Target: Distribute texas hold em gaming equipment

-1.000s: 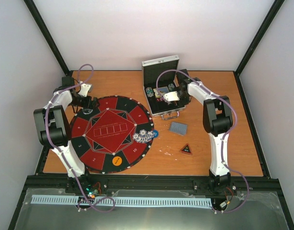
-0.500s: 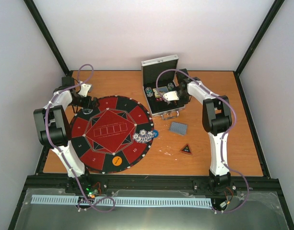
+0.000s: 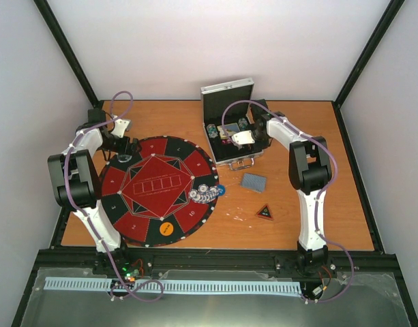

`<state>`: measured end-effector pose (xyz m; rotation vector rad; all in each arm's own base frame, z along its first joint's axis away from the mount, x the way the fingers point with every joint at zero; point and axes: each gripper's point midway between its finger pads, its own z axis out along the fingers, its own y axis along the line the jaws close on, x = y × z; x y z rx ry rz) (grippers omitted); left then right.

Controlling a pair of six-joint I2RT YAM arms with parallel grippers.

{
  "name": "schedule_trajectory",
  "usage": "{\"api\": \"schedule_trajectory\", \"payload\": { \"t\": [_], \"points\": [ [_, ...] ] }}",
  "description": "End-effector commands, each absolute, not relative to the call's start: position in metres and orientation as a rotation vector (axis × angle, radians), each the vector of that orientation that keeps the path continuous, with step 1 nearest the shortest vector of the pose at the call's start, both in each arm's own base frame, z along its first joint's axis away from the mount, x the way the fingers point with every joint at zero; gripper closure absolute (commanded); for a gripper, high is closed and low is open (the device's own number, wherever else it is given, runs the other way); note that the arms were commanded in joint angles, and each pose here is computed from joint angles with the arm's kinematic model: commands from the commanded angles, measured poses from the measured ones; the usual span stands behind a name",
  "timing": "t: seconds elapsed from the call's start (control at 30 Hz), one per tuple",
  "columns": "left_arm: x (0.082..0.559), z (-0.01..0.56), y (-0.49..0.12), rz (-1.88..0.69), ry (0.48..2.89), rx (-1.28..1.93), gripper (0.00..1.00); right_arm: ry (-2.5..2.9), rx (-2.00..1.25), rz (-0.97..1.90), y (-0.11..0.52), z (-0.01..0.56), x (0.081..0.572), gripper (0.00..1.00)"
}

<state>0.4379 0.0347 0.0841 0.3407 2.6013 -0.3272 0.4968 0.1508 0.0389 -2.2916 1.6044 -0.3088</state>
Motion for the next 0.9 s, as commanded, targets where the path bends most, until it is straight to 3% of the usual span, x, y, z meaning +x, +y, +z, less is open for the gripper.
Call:
{"api": "schedule_trajectory", "payload": {
  "t": [0.0, 0.2, 0.57, 0.7, 0.87],
  "points": [
    [0.443, 0.095, 0.038, -0.324, 2.574, 0.354, 0.0, 1.701, -2.459, -0.09, 0.143, 0.003, 0.439, 0.35],
    [0.44, 0.094, 0.037, -0.321, 2.577, 0.356, 0.0, 1.709, -2.467, -0.061, 0.146, -0.003, 0.435, 0.37],
    [0.44, 0.095, 0.039, -0.309, 2.579, 0.353, 0.0, 1.78, -2.488, -0.059, 0.141, -0.031, 0.436, 0.55],
    [0.44, 0.094, 0.038, -0.313, 2.58, 0.353, 0.0, 1.77, -2.492, -0.079, 0.139, -0.027, 0.435, 0.53],
    [0.439, 0.093, 0.038, -0.317, 2.583, 0.353, 0.0, 1.759, -2.494, 0.003, 0.148, -0.028, 0.426, 0.43]
  ]
}}
